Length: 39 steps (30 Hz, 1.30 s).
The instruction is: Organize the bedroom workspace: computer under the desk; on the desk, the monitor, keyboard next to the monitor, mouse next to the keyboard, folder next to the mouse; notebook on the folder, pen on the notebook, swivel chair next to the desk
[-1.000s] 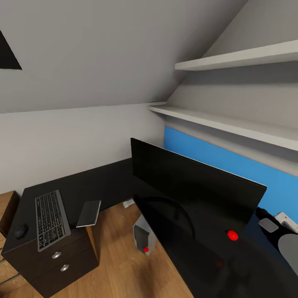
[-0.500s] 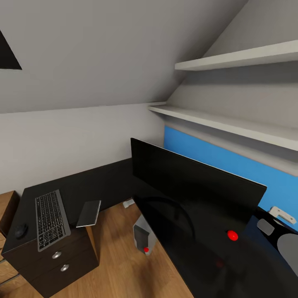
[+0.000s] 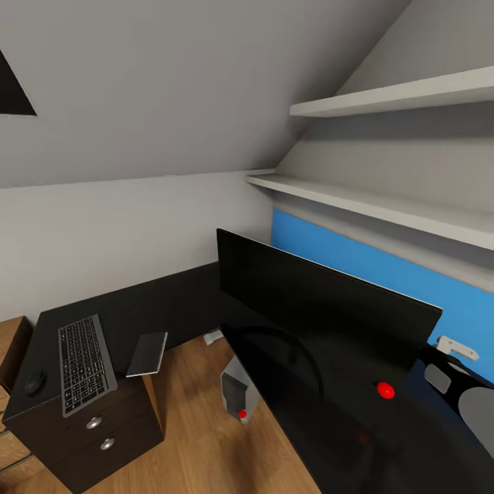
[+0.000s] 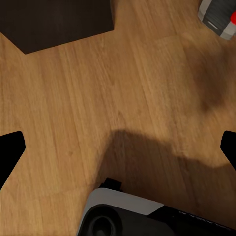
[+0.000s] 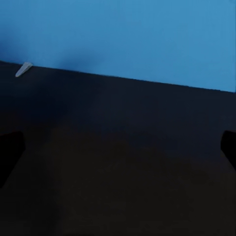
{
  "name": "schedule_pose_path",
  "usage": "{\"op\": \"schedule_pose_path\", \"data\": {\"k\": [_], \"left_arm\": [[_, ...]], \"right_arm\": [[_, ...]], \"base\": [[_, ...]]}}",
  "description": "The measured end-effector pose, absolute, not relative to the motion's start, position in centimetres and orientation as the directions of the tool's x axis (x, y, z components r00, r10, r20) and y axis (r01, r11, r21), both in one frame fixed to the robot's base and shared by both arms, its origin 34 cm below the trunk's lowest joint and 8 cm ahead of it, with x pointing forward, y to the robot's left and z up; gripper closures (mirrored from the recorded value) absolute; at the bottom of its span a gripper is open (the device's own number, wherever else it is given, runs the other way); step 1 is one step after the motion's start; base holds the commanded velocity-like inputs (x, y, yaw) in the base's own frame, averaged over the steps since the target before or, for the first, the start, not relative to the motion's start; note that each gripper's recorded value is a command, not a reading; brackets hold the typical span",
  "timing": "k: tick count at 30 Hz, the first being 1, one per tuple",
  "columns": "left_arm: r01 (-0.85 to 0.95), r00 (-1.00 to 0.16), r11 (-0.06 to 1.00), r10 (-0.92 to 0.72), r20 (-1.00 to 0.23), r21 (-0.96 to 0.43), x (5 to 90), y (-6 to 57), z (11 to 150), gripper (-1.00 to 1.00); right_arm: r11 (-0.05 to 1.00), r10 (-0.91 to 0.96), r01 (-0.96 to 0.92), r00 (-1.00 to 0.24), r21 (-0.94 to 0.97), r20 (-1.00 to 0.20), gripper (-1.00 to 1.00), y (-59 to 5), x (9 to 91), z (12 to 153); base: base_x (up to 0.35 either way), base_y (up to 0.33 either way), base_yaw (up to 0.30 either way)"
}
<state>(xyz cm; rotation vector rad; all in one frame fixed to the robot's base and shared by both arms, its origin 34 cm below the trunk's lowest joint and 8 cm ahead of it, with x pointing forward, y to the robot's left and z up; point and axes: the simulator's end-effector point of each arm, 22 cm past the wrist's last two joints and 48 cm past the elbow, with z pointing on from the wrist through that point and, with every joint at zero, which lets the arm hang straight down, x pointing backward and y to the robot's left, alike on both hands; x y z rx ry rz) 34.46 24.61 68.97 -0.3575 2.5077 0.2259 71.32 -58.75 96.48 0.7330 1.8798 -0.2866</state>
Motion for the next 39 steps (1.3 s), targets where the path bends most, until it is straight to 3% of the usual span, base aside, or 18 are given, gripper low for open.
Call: {"op": "schedule_pose_path", "data": {"k": [11, 16, 30, 39], "left_arm": [[-0.303, -0.791, 0.949, -0.203, -0.578, 0.082, 34.4, 24.6, 68.9, -1.00], [-0.303, -0.791, 0.949, -0.202, -0.577, 0.083, 34.4, 24.7, 68.9, -1.00], [-0.302, -0.792, 0.950, -0.202, -0.576, 0.082, 34.4, 24.6, 68.9, -1.00], [-0.303, -0.792, 0.950, -0.203, -0.576, 0.082, 34.4, 24.6, 68.9, -1.00]], "right_arm": [[0.905, 0.222, 0.421, -0.348, 0.060, -0.911, -1.00, -55.2, 73.3, 96.7], [0.974, 0.104, 0.227, -0.386, 0.015, -0.917, -1.00, -51.2, 74.6, 96.6], [0.999, -0.045, -0.007, -0.389, -0.046, -0.920, -1.00, -45.7, 75.4, 96.3], [0.996, -0.025, -0.087, -0.399, 0.011, -0.917, -1.00, -39.1, 76.2, 94.9]], "base": [[0.000, 0.000, 0.000], [0.000, 0.000, 0.000], [-0.113, 0.000, 0.000], [-0.032, 0.000, 0.000]]}}
